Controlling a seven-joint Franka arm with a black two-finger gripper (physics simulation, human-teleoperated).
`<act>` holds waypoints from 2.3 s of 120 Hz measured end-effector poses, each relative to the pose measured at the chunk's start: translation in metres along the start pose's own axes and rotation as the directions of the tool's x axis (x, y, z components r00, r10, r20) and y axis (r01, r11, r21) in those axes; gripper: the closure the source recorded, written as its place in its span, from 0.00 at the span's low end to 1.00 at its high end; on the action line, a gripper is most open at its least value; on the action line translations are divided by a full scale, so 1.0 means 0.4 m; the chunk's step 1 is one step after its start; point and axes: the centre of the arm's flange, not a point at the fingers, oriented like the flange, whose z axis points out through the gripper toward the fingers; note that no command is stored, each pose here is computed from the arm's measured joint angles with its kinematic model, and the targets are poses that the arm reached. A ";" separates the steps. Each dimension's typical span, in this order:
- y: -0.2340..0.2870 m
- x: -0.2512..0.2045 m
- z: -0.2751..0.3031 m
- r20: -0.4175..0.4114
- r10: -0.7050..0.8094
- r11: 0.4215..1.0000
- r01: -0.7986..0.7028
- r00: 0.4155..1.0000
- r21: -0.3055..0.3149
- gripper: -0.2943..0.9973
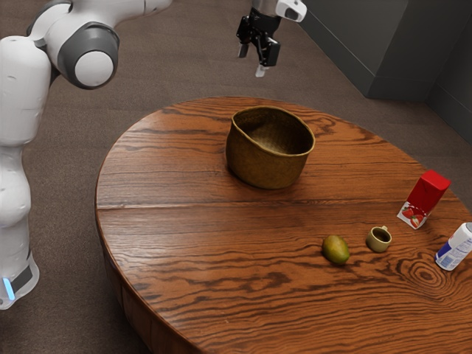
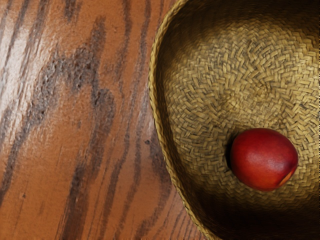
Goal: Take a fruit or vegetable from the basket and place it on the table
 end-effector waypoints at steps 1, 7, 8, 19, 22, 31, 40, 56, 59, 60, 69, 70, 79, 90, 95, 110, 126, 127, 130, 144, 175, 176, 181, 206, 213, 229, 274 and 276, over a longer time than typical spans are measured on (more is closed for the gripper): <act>0.000 0.000 0.000 0.000 0.000 1.000 0.000 1.000 0.000 0.23; 0.002 -0.001 0.000 0.002 0.004 1.000 -0.004 1.000 0.000 0.23; 0.004 -0.002 0.000 0.003 0.005 1.000 -0.005 1.000 0.001 0.23; -0.003 -0.103 -0.182 -0.125 0.006 1.000 -0.006 0.992 -0.002 0.23; 0.008 -0.163 -0.269 -0.188 0.015 1.000 -0.016 0.982 -0.003 0.23; 0.129 -0.241 -0.364 -0.257 0.110 0.993 -0.116 0.960 -0.007 0.23; 0.276 -0.246 -0.342 -0.234 0.220 0.973 -0.229 0.947 -0.013 0.23; 0.383 -0.236 -0.303 -0.201 0.290 0.953 -0.301 0.936 -0.030 0.23; 0.370 -0.231 -0.299 -0.198 0.279 0.956 -0.291 0.940 -0.034 0.23; 0.364 -0.228 -0.298 -0.197 0.274 0.958 -0.286 0.941 -0.036 0.23; 0.296 -0.209 -0.288 -0.192 0.218 0.971 -0.232 0.957 -0.057 0.23; 0.288 -0.207 -0.287 -0.192 0.211 0.972 -0.226 0.958 -0.059 0.23; 0.237 -0.200 -0.287 -0.193 0.156 0.980 -0.176 0.969 -0.093 0.23; 0.245 -0.201 -0.288 -0.190 0.112 0.988 -0.130 0.975 -0.088 0.23; 0.272 -0.205 -0.291 -0.190 0.105 0.988 -0.125 0.976 -0.094 0.23; 0.330 -0.199 -0.244 -0.132 0.016 0.993 -0.031 0.991 -0.114 0.23; 0.263 -0.139 -0.111 -0.049 -0.189 0.977 0.183 0.981 -0.110 0.23; 0.257 -0.134 -0.099 -0.044 -0.203 0.974 0.197 0.978 -0.108 0.23; 0.239 -0.121 -0.066 -0.033 -0.241 0.966 0.236 0.970 -0.105 0.23; 0.207 -0.086 -0.012 -0.047 -0.364 0.927 0.357 0.930 -0.116 0.23; 0.260 -0.067 0.038 -0.069 -0.461 0.884 0.452 0.885 -0.118 0.23; 0.259 -0.067 0.038 -0.072 -0.463 0.883 0.454 0.883 -0.116 0.23; 0.251 -0.064 0.043 -0.080 -0.473 0.879 0.464 0.877 -0.105 0.23; 0.250 -0.055 0.079 -0.082 -0.478 0.878 0.472 0.875 -0.077 0.23; 0.252 -0.054 0.090 -0.076 -0.472 0.881 0.467 0.878 -0.073 0.23; 0.253 -0.046 0.120 -0.056 -0.457 0.889 0.453 0.888 -0.071 0.23; 0.274 0.000 0.251 0.024 -0.389 0.918 0.390 0.921 -0.068 0.23; 0.275 0.000 0.256 0.027 -0.386 0.919 0.387 0.922 -0.068 0.23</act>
